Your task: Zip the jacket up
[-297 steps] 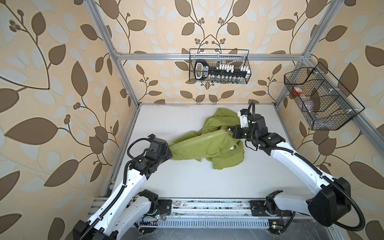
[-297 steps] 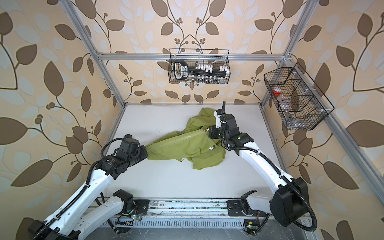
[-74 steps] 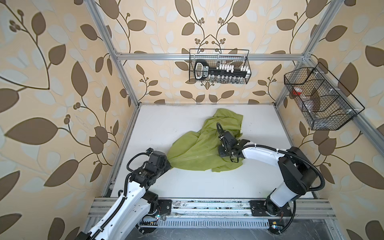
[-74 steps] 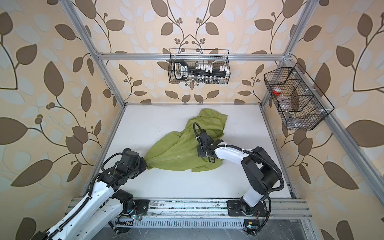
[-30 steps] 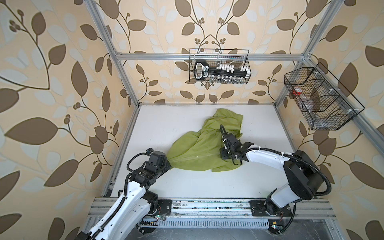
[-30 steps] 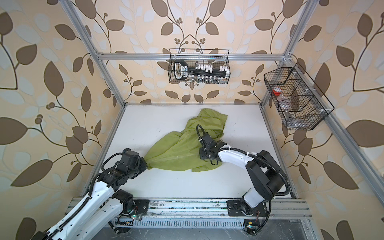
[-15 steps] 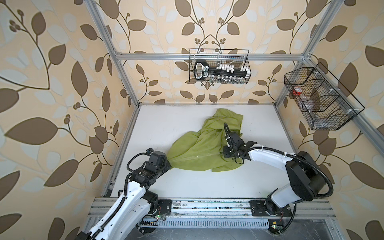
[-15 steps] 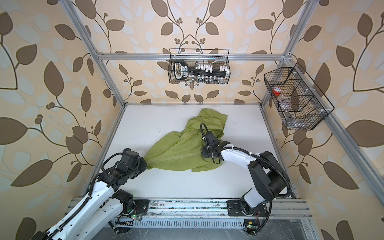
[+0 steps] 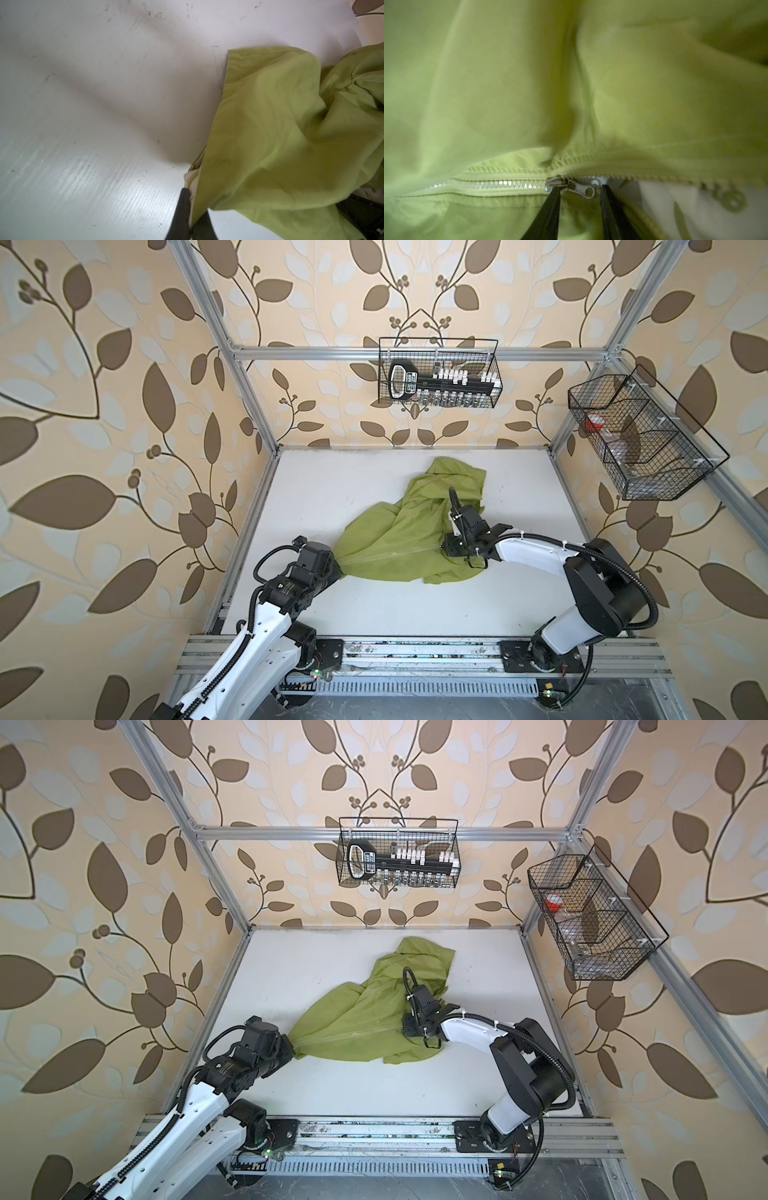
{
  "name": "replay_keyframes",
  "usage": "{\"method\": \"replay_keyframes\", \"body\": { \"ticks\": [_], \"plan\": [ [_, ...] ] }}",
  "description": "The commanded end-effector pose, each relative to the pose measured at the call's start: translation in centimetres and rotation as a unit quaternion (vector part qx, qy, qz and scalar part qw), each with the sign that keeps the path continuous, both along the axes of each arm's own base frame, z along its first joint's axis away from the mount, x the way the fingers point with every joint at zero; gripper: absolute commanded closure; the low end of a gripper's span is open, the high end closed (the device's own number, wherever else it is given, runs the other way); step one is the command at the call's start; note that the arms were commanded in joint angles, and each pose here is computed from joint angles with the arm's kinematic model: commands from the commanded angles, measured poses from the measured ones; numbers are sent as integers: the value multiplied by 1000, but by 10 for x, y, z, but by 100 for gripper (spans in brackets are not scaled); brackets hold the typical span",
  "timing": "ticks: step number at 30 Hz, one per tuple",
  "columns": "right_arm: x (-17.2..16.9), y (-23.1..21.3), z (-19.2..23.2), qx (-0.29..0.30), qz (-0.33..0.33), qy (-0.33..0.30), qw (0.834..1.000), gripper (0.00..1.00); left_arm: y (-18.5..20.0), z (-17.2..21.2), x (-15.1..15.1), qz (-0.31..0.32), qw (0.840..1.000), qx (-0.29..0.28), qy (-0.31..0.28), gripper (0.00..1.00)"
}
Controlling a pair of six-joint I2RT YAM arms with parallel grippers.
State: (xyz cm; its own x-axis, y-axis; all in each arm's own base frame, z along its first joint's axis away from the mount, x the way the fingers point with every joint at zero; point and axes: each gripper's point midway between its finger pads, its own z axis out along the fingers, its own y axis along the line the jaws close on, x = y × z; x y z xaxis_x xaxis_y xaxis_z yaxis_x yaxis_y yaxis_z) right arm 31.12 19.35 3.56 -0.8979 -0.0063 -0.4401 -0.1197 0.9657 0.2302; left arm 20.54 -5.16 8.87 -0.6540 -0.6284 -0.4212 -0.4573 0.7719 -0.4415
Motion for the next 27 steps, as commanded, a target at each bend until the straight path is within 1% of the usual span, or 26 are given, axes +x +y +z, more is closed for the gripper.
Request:
{"method": "replay_keyframes", "body": {
  "ticks": [1,8,12,18,22,27],
  "plan": [
    [-7,1,-14,12,-3,21,1000,65,5,3,-1,8,1000,6,2,100],
    [-11,6,-19,48,-6,32,998,67,5,3,-1,8,1000,7,2,100],
    [-12,7,-16,75,-10,34,997,70,5,3,-1,7,1000,7,3,100],
    [-9,7,-4,94,-15,24,995,74,5,4,-1,8,1000,6,3,100],
    [-8,10,1,106,-14,22,994,79,5,3,-2,7,1000,6,4,100],
    [-7,13,10,120,-12,14,993,80,4,3,-1,6,1000,6,4,100]
  ]
}}
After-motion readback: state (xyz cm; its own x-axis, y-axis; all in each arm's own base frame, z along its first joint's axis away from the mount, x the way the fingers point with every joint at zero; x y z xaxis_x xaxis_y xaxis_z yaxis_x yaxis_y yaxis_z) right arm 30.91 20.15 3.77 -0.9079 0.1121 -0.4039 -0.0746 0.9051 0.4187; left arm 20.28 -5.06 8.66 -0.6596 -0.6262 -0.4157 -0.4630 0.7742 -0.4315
